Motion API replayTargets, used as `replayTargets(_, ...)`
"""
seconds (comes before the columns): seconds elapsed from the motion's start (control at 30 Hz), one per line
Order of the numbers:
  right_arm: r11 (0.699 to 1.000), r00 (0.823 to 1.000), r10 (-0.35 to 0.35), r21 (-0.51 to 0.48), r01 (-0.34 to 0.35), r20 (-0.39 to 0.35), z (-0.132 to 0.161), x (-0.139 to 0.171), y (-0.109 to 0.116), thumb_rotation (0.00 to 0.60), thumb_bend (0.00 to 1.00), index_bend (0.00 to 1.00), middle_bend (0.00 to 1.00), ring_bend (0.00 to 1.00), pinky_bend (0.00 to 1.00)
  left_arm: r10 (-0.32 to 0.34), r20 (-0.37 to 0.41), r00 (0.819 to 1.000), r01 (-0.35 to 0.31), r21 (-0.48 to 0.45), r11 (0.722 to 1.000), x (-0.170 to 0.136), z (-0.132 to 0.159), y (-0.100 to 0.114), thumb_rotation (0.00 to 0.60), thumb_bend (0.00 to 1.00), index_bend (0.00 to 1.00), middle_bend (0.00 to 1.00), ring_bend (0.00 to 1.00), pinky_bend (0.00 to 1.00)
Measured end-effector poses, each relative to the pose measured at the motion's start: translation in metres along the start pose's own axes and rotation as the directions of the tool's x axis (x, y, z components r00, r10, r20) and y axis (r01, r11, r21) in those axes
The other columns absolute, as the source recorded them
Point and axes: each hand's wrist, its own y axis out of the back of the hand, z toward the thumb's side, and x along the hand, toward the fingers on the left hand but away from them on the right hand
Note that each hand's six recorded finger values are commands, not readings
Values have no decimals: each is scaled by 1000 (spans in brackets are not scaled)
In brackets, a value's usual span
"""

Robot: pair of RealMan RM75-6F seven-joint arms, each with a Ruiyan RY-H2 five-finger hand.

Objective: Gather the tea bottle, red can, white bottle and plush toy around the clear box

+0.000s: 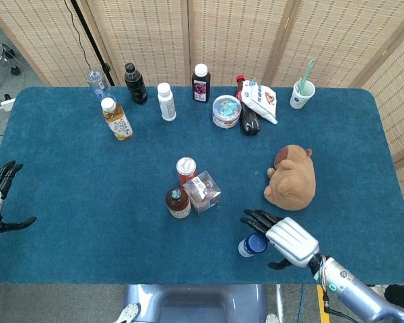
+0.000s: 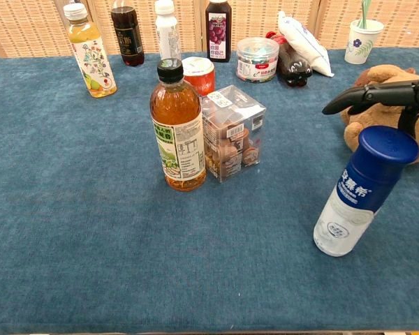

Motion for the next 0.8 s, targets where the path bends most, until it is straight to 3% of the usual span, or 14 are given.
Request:
replayTargets(0.13, 999, 1000, -8, -36, 8, -18, 5, -4, -4, 600, 324, 225, 196, 225, 489, 0, 5, 1000, 0, 0, 1000, 0, 0, 0, 600, 113, 0, 0, 0, 0)
replayTargets(0.23, 998, 999, -23, -55, 21, -26, 7, -7, -4, 600, 435, 294, 249, 268, 509, 3, 6, 1000, -3, -2, 1000, 0, 0, 0, 600, 113, 0, 0, 0, 0)
replayTargets(0.53, 994, 999, -46, -103, 44, -22, 9, -21, -9, 600, 570, 465, 402, 415, 613, 4, 12, 1000, -4, -9, 1000, 0, 0, 1, 600, 114, 0, 0, 0, 0)
replayTargets(0.8, 992, 998, -58, -110, 55, -24, 13, -25, -8, 600, 747, 514, 466, 478, 650, 1, 14, 1000, -1, -14, 1000, 0, 0, 1, 600, 114, 0, 0, 0, 0)
